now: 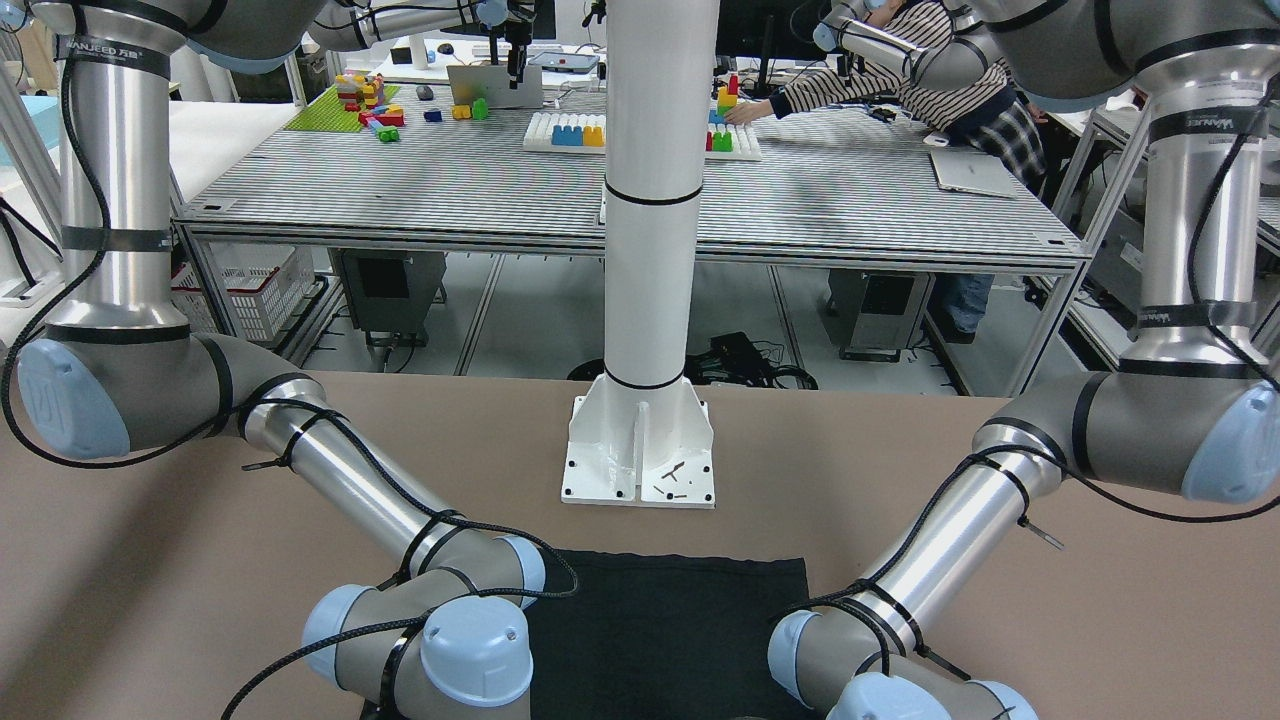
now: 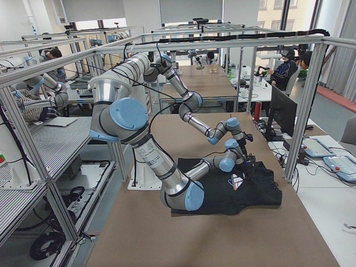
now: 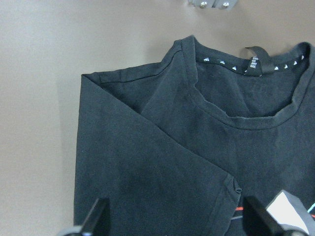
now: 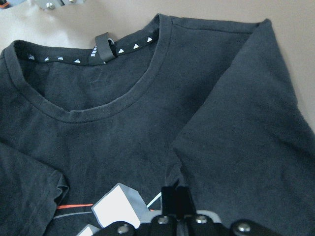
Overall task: Fold clothes
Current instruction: 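Grasp the sleeve nearest the right gripper and fold it inward over the shirt, then move both grippers down to the hem corners nearest the robot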
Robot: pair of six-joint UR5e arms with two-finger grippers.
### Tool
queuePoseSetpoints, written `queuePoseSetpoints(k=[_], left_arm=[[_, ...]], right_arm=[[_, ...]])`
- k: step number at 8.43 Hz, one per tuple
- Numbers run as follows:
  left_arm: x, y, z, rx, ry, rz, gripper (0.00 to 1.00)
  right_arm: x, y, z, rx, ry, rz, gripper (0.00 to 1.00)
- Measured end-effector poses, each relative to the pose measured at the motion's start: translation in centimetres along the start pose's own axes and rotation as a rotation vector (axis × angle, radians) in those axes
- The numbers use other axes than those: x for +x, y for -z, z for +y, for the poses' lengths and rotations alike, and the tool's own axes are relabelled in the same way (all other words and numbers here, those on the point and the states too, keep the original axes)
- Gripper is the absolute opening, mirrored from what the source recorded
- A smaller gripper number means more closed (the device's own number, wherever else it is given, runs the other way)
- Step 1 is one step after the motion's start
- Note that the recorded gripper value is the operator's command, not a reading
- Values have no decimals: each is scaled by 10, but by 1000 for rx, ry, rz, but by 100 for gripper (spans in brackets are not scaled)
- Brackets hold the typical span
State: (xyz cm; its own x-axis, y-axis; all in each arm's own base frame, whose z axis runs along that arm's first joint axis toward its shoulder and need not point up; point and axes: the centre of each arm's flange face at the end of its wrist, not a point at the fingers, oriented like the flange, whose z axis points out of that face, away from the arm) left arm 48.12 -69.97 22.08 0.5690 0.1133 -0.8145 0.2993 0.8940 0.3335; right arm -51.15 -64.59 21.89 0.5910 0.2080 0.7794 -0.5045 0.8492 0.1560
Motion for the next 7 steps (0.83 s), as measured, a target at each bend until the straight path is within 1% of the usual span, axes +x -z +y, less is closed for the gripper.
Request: queuePoseSetpoints(k=[2, 4, 5, 6, 7], left_arm=[[2, 3, -1, 3, -1, 5, 95], [10, 12, -1, 14, 6, 25, 95], [13, 18, 3, 17, 27, 37, 95], [15, 25, 13, 19, 70, 56, 95], [17, 33, 34, 16, 116, 83, 95]], right_arm=[[-3, 0, 4, 7, 39, -1, 94], [-4, 6, 3, 11, 69, -14, 92], [0, 13, 5, 13, 69, -27, 92], [13, 22, 10, 12, 55, -42, 92], [33, 34, 19, 4, 24, -61, 91]])
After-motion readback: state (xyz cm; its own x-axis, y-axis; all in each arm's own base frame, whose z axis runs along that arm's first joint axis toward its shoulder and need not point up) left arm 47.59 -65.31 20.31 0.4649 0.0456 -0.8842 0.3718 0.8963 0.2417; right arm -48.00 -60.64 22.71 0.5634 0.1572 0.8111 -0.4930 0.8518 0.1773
